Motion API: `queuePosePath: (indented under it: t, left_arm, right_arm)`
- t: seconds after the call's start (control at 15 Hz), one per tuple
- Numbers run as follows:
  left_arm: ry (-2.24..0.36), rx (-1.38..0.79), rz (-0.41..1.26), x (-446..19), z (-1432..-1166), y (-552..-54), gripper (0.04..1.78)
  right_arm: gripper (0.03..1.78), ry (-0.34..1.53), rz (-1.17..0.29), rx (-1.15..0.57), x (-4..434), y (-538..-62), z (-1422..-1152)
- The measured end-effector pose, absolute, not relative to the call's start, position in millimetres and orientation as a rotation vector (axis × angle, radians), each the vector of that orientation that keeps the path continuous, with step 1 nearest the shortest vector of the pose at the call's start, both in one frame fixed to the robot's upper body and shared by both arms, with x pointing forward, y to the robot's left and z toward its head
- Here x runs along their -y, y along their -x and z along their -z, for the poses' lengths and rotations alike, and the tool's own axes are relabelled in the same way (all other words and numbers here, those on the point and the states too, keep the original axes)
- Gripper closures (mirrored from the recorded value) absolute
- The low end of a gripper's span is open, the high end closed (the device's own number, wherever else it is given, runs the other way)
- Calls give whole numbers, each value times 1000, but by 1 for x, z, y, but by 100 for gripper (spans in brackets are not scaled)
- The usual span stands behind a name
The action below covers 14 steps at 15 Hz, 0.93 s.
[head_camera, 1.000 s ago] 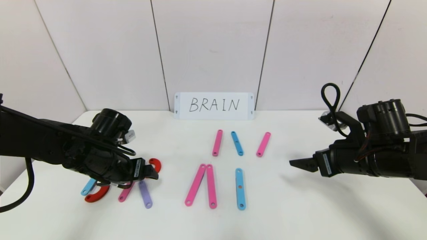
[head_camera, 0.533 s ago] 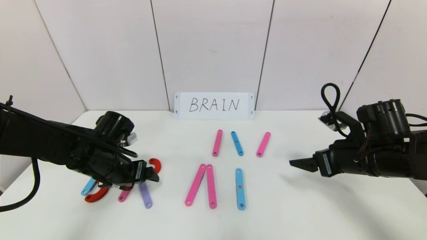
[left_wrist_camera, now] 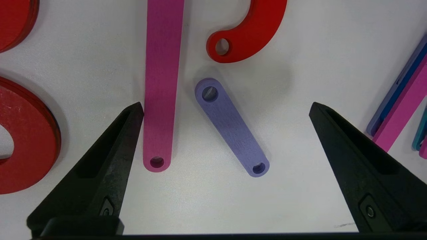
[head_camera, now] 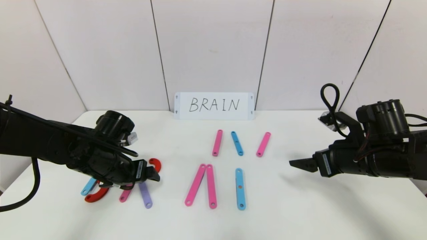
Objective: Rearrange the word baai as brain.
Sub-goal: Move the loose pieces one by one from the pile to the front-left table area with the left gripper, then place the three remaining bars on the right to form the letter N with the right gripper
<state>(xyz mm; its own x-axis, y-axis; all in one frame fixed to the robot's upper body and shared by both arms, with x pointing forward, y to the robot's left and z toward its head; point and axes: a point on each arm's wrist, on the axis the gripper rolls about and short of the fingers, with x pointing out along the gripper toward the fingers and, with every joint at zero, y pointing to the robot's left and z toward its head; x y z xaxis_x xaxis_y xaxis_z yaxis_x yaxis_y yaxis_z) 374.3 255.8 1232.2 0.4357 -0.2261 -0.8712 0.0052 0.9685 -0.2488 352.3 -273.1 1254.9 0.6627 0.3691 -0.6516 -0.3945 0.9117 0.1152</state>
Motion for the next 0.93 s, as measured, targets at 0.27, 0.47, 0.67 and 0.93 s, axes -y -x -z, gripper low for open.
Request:
queuePosePath:
  t: [0.27, 0.47, 0.67, 0.93]
  left_arm:
    - [226, -1105, 145, -256, -1234, -375, 8]
    - [223, -1080, 144, -256, -1241, -372, 8]
    - [220, -1034, 158, -259, -1255, -363, 8]
    - [181, -968, 227, -271, -1269, -346, 8]
  right_arm:
    - [7, 37, -432, -729, 273, -352, -1255]
    - [7, 43, -434, -721, 271, -351, -1257]
    - [7, 40, -439, -680, 262, -355, -1269]
    - [7, 72, -374, -629, 231, -369, -1282]
